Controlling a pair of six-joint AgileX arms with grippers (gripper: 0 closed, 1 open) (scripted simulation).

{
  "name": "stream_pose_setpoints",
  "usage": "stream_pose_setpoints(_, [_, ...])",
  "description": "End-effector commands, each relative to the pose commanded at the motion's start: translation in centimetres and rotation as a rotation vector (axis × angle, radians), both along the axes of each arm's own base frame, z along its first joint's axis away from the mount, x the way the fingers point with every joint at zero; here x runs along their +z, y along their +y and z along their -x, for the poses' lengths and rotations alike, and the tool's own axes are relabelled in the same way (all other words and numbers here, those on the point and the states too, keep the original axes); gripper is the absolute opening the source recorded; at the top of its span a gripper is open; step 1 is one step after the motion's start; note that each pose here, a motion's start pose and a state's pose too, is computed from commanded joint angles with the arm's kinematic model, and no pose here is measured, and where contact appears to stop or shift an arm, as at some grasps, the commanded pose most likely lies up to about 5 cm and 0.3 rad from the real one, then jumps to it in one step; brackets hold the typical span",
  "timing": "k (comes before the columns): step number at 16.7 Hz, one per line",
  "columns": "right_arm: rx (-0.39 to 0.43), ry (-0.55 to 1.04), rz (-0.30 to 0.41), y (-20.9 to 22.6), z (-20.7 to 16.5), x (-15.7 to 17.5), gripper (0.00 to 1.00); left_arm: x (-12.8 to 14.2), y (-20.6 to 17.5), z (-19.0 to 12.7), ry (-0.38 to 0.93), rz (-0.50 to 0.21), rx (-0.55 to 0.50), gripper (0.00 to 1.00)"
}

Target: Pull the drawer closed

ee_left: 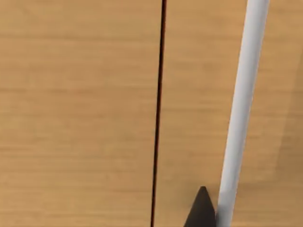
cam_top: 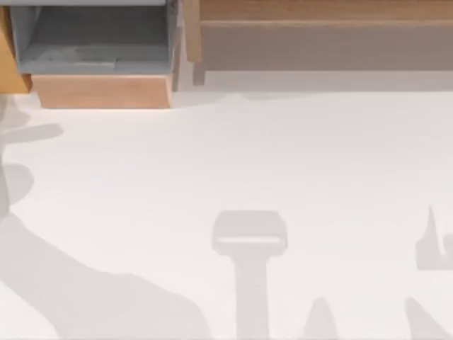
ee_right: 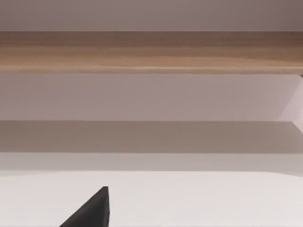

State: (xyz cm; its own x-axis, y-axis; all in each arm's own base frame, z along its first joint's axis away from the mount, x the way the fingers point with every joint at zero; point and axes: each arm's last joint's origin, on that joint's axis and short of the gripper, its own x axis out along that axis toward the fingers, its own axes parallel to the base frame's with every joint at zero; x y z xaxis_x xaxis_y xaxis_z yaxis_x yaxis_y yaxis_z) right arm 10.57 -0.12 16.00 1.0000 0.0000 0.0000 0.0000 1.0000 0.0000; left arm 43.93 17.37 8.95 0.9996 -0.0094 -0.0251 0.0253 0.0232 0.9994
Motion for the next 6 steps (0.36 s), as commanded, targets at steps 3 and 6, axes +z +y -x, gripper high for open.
stream_pose_setpoints(3, [0.000, 0.000, 0.000, 0.00, 0.00, 0.00, 1.00, 0.00, 0.00, 0.00, 0.000, 0.000, 0.000, 1.00])
stream_pose_setpoints(6, [0.000, 0.000, 0.000, 0.00, 0.00, 0.00, 1.00, 0.00, 0.00, 0.00, 0.000, 0.000, 0.000, 1.00])
